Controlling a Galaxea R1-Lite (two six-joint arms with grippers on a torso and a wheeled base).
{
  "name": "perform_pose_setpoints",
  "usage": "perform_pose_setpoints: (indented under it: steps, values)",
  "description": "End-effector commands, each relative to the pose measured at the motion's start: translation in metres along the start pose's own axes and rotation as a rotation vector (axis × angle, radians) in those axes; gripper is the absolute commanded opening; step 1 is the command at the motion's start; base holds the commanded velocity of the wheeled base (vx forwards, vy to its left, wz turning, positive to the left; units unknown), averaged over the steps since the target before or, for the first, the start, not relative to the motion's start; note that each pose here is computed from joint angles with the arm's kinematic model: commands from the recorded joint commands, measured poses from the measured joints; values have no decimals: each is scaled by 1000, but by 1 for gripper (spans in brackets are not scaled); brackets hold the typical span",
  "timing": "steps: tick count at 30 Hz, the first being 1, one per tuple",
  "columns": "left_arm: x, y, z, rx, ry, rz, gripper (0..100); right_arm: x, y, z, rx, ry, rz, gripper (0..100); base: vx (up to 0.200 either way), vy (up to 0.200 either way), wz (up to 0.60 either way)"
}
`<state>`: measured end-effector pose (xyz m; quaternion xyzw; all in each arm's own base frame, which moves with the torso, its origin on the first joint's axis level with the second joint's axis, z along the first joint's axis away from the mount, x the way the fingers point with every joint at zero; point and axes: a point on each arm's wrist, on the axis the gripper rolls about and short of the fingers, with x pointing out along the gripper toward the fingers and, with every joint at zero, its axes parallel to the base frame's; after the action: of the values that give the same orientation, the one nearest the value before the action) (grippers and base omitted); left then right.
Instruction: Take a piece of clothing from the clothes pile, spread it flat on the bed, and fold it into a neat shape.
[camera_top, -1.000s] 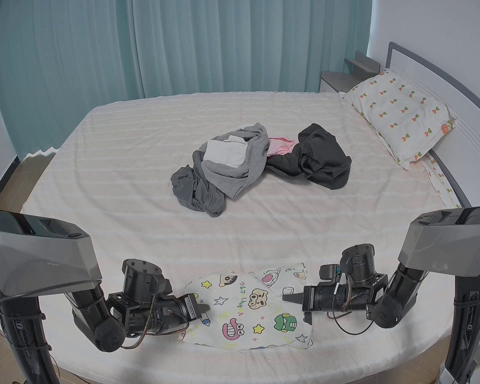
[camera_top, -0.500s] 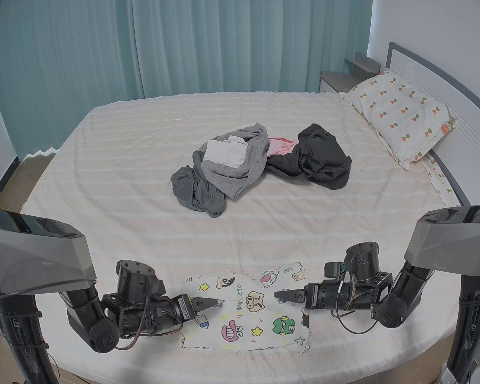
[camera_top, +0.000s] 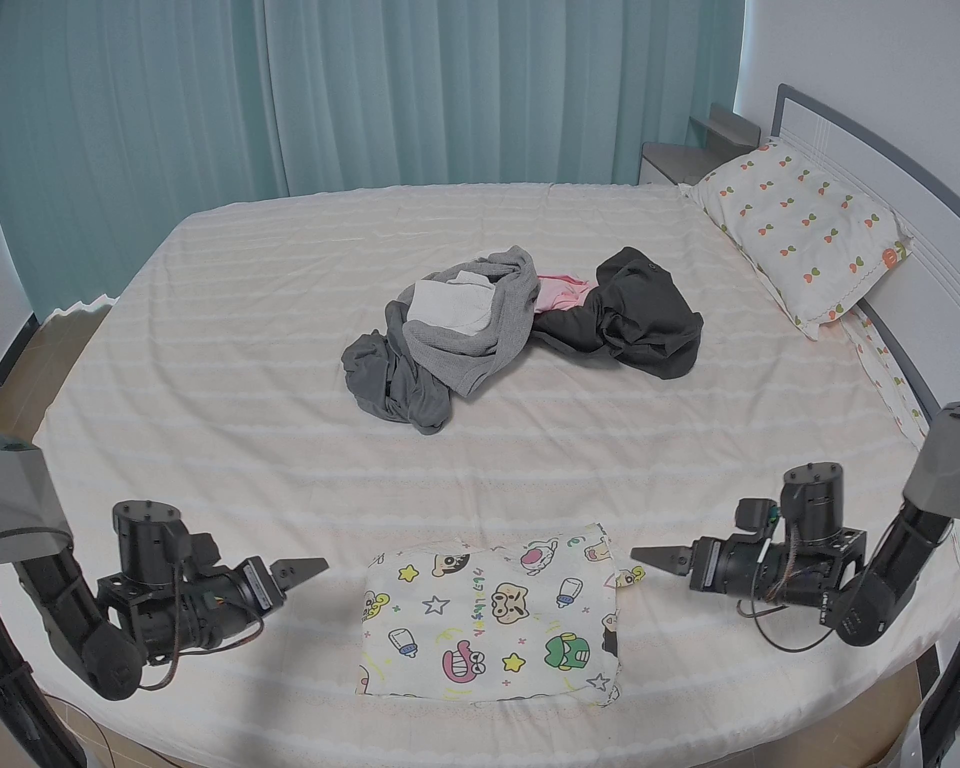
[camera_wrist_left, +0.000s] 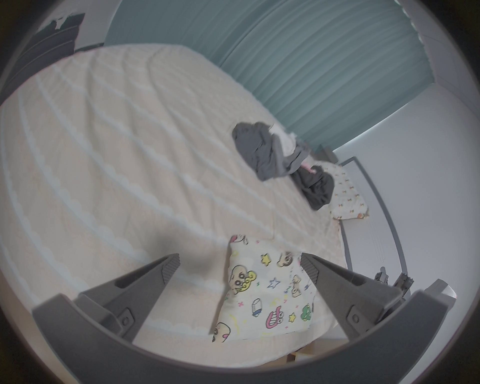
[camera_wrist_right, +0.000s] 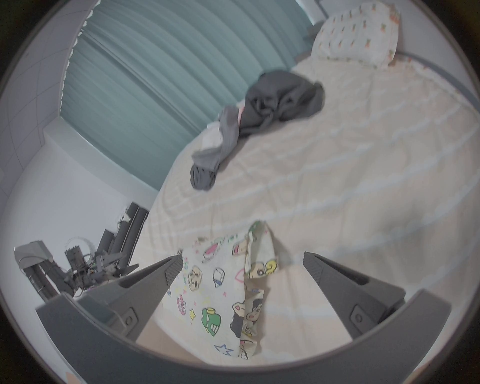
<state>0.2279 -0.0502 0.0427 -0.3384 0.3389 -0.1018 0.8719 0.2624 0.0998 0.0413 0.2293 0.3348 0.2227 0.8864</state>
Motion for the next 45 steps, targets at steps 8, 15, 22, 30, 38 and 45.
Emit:
perform_pose_setpoints:
  steps: [8, 15, 22, 30, 38, 45]
  values:
    - [-163, -33, -8, 210, -554, -169, 100, -172, 48, 7, -130, -579, -239, 100, 0, 0, 0]
    - [-238, -36, -44, 339, -702, -105, 100, -248, 45, -32, -261, -740, -494, 100, 0, 0, 0]
    - [-291, -20, -95, 433, -719, -30, 100, -286, 32, -92, -279, -830, -671, 100, 0, 0, 0]
    - [-270, -5, -99, 414, -720, 111, 100, -279, 10, -144, -359, -796, -832, 100, 0, 0, 0]
    - [-231, 18, -106, 611, -789, 141, 100, -269, 12, -145, -496, -771, -480, 100, 0, 0, 0]
    - [-225, 26, -113, 676, -628, 169, 100, -265, 9, -150, -476, -673, -468, 100, 0, 0, 0]
